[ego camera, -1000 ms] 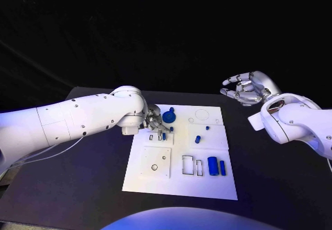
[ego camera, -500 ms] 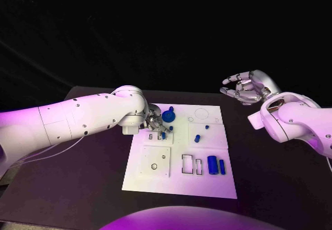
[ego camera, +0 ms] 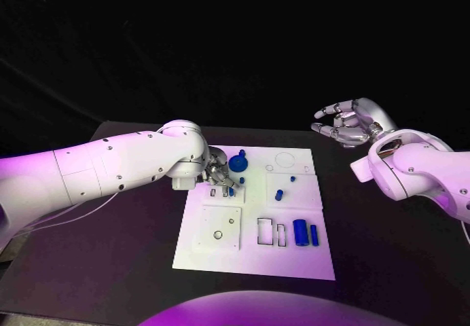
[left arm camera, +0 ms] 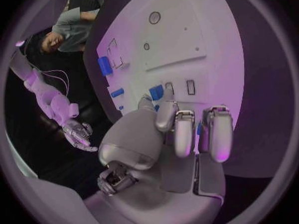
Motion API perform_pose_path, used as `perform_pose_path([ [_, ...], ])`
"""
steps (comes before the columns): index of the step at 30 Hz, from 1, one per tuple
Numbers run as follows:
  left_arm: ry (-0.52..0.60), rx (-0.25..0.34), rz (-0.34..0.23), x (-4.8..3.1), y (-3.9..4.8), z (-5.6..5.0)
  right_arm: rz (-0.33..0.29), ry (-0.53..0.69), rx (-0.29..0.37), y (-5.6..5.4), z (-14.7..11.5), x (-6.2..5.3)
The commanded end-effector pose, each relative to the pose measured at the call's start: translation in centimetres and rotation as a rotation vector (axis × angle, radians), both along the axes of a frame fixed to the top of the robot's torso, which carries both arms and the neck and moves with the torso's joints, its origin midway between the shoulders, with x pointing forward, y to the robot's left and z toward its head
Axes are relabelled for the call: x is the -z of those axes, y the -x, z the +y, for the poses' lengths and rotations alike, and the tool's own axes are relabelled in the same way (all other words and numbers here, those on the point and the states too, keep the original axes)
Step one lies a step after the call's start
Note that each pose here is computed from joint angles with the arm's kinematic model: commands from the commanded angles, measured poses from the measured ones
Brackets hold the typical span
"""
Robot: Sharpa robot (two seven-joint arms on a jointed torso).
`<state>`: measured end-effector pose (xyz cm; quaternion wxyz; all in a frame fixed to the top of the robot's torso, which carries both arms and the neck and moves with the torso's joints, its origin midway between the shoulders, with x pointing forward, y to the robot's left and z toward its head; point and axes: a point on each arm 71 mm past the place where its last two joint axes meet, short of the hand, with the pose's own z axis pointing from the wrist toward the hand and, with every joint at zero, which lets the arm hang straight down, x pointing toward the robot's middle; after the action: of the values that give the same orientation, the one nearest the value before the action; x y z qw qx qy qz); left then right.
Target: Assemble the parts on the task board
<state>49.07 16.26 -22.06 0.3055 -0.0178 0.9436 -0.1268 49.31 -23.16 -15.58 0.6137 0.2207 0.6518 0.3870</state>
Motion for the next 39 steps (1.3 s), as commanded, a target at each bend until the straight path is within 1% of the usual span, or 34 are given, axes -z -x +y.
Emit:
perform_pose_path([
  [1,-0.001,0.015,0.02,-0.03,0.12,-0.23,0.002,0.008,-0.014,0.01,0.15,0.06],
  [16,0.017,0.01,0.03,-0.01,0.15,-0.43,0.004,0.009,-0.015,-0.03,0.19,0.13],
  [27,0.049,-0.014,0.033,-0.04,0.08,-0.49,0.0,0.01,-0.011,-0.09,0.11,0.14],
  [39,0.057,-0.018,0.043,0.01,0.09,-0.49,0.003,0.014,-0.01,-0.15,0.06,0.21],
])
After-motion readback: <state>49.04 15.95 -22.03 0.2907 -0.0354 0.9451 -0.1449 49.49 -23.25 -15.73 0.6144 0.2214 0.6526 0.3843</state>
